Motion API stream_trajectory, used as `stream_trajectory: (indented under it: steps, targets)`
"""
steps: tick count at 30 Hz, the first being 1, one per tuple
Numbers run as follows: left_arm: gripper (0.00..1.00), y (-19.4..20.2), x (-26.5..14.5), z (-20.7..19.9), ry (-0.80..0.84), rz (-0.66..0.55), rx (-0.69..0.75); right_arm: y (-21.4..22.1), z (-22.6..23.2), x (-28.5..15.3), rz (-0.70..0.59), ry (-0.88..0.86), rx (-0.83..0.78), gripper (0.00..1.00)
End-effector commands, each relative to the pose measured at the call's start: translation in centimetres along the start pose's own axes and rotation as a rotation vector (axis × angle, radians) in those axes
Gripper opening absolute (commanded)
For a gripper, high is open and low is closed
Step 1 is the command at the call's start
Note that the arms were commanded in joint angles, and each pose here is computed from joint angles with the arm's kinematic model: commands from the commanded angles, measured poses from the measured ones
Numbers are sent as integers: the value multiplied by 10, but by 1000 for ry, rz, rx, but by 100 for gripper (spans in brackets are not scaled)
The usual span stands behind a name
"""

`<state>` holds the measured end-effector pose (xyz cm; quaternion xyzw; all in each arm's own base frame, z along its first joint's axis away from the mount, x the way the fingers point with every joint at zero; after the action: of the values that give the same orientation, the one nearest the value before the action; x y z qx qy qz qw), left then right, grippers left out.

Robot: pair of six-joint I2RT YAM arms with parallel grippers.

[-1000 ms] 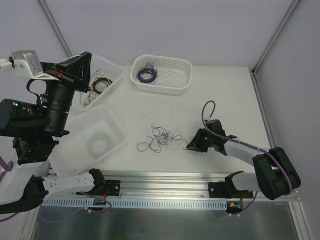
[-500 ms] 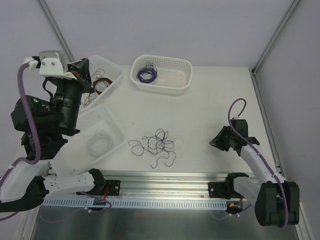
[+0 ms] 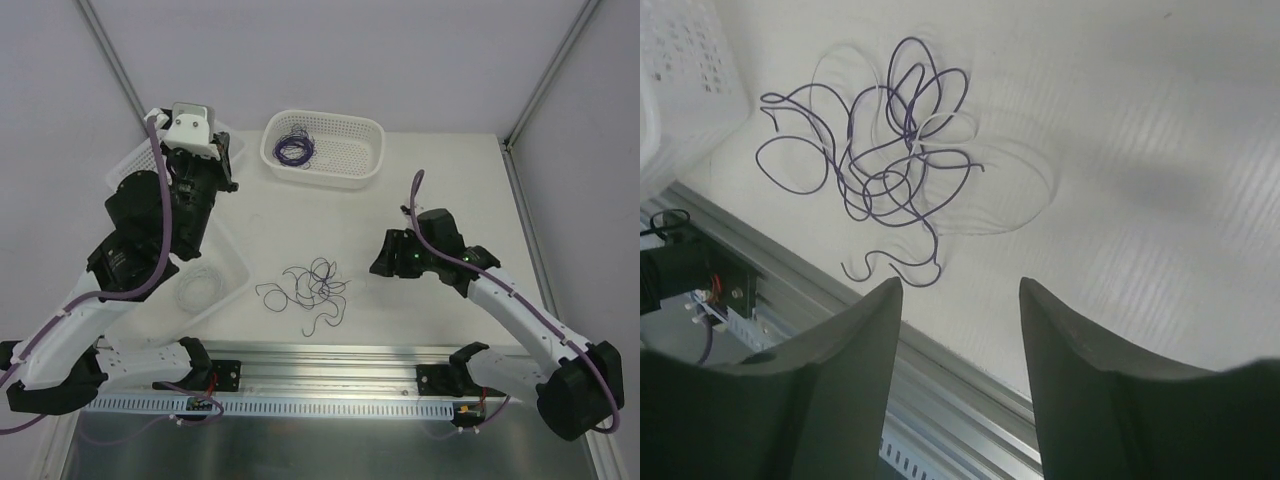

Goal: Untangle the cables

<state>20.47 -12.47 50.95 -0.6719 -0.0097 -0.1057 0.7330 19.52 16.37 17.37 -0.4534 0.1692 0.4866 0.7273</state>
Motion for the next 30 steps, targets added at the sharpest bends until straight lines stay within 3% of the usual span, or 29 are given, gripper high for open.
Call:
stream_trajectory:
  steps: [1, 4, 7, 15, 21, 30]
  targets:
    - [0, 23, 8, 4, -21, 71, -10, -2, 16, 8, 8, -15, -78, 56]
    - [0, 51, 14, 1, 31, 166, -40, 3, 24, 11, 28, -31, -112, 63]
    - [0, 67, 22, 15, -23, 218, -32, 10, 25, 12, 50, -22, -137, 67]
    - [0, 45, 21, 52, -120, 199, -30, 22, 20, 9, 63, -23, -159, 89]
    - [0, 53, 13, 76, -232, 236, 27, 21, 21, 8, 59, -18, -164, 95]
    - [0, 160, -1, 99, -355, 456, -9, 22, 21, 10, 73, -8, -176, 96]
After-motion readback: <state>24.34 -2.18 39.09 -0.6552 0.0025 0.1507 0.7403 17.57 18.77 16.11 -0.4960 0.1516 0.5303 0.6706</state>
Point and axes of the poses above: each gripper's point midway between its finger pads, its own x axis out along the fingers, its own z axis along the line the jaws close on, y = z × x, the point moved 5 cm from there along -x, back along the fingers, and after that the axes turned 3 degrees about x, right-handed, at the moved point
